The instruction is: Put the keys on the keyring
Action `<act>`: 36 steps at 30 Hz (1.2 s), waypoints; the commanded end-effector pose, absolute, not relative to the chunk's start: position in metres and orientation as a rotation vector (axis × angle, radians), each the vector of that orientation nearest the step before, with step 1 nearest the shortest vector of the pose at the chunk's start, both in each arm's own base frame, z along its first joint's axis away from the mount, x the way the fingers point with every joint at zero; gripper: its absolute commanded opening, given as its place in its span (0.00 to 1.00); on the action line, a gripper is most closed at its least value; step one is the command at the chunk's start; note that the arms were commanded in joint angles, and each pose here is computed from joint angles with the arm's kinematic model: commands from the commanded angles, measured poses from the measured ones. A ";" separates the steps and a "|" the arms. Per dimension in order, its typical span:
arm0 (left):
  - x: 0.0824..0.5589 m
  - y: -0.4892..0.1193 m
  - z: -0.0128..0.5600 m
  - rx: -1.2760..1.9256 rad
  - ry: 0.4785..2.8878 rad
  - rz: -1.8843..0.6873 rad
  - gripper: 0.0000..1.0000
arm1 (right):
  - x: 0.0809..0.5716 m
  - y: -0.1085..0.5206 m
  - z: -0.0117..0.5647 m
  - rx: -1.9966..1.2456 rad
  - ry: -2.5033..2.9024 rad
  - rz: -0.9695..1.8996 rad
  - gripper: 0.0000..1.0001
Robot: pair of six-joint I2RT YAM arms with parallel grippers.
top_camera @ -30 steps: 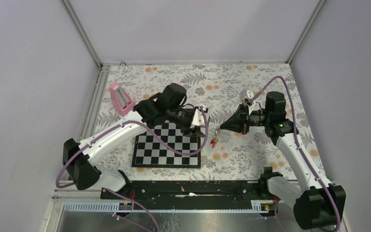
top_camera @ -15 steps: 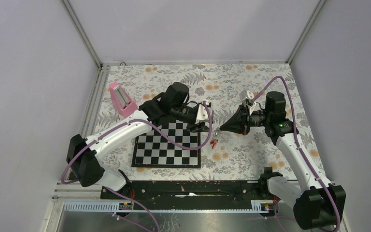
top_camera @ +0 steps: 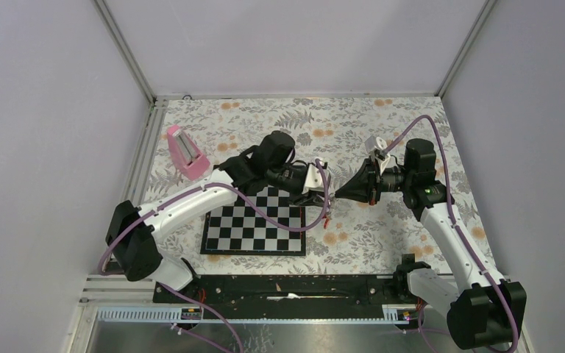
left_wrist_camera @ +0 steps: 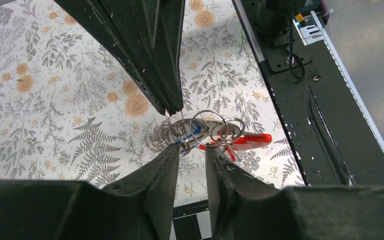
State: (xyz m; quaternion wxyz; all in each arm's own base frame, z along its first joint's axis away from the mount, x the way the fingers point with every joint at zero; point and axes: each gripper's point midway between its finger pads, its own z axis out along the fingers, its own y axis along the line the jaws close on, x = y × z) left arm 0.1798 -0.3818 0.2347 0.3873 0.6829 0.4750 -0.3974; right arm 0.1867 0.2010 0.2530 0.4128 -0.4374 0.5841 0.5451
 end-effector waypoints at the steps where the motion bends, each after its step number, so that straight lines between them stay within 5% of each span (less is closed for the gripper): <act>1: 0.179 -0.391 0.246 1.722 1.148 -1.020 0.30 | 0.181 0.201 0.264 -1.138 1.401 1.373 0.00; 17: 0.177 -0.393 0.244 1.721 1.147 -1.016 0.03 | 0.184 0.200 0.261 -1.122 1.416 1.356 0.00; 36: 0.183 -0.401 0.230 1.767 1.180 -0.793 0.00 | 0.199 0.201 0.252 -1.038 1.479 1.339 0.00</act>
